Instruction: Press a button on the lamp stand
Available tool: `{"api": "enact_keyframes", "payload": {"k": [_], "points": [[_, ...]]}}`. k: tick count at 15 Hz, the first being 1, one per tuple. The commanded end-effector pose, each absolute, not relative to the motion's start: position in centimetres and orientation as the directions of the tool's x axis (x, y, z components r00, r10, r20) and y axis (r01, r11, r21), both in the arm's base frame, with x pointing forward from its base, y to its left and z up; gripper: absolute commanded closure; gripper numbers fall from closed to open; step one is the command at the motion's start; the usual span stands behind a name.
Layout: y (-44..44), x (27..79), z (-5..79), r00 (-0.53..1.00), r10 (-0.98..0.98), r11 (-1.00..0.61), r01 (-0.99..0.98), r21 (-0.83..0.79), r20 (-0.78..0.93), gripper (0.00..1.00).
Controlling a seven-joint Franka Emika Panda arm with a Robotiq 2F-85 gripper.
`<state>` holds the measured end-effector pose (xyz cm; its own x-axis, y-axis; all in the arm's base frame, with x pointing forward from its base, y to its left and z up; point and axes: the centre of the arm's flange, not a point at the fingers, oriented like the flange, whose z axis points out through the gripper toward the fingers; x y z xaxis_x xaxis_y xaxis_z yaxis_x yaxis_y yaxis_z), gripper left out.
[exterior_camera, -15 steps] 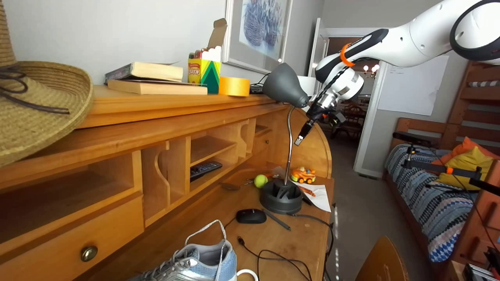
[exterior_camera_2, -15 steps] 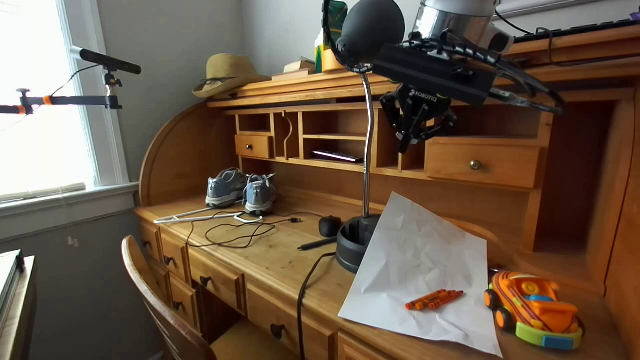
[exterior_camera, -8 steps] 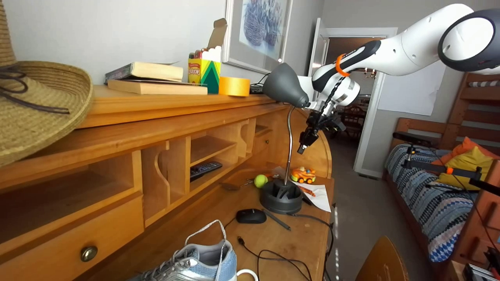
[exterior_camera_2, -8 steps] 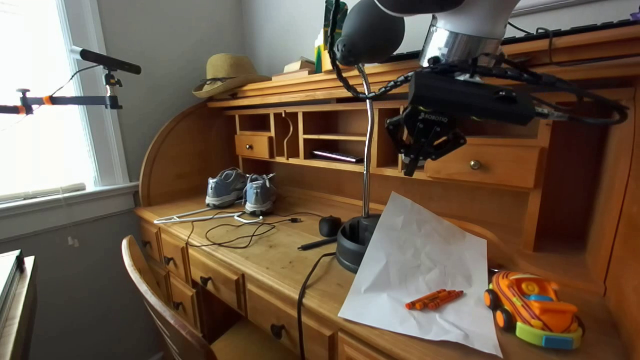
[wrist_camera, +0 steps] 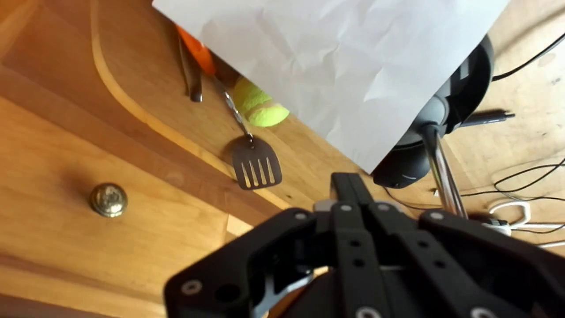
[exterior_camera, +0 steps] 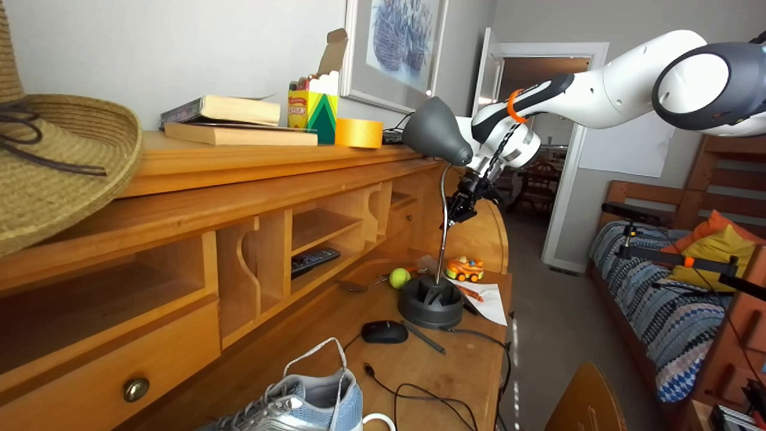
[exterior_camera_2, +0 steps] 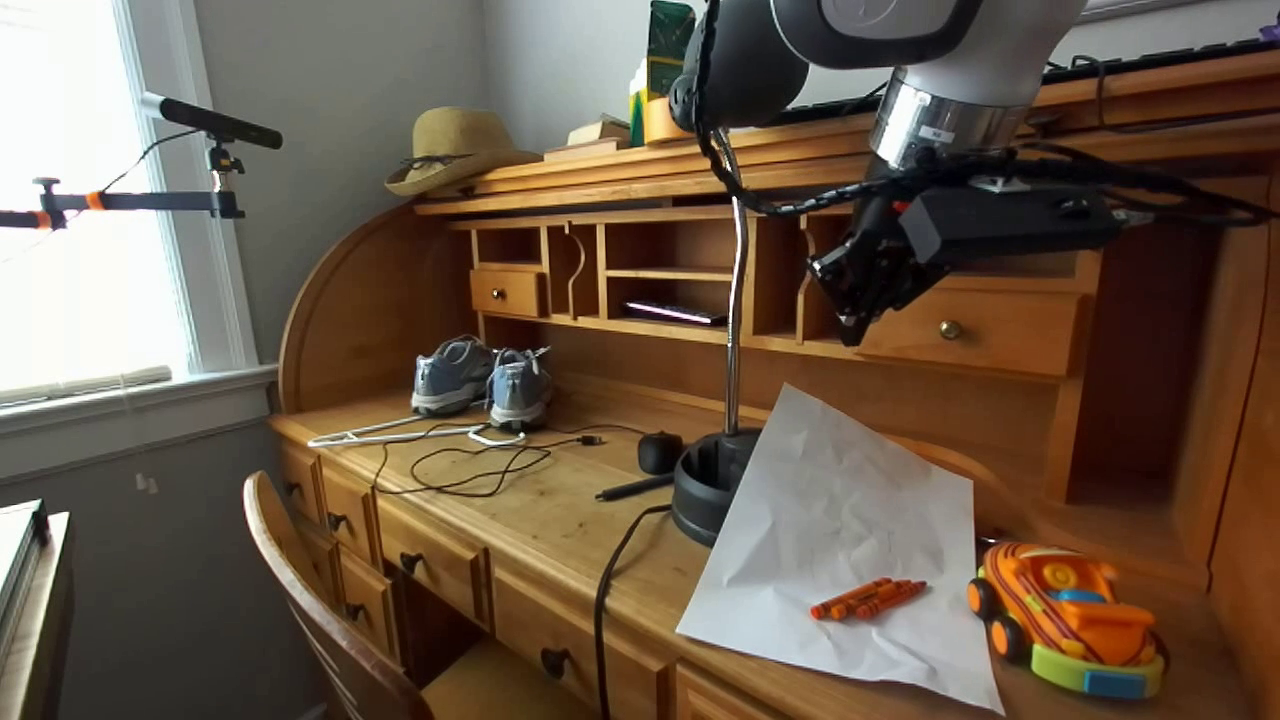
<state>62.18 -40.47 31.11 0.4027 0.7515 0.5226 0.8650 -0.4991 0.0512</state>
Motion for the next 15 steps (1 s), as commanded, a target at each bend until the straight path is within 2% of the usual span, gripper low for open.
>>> {"api": "enact_keyframes", "payload": {"k": [1,5,7,15], "points": [[-39.5,62.7,29.2,0.259,0.743,-0.386,0.919,0.079,0.618,1.0],[-37.3,62.4,27.7,0.206,0.728,-0.292,0.956,0.024,0.654,1.0],[-36.9,62.6,28.1,0.235,0.731,-0.325,0.946,0.023,0.641,0.99],[-36.0,62.9,26.4,0.242,0.723,-0.292,0.956,-0.031,0.647,1.0]]}}
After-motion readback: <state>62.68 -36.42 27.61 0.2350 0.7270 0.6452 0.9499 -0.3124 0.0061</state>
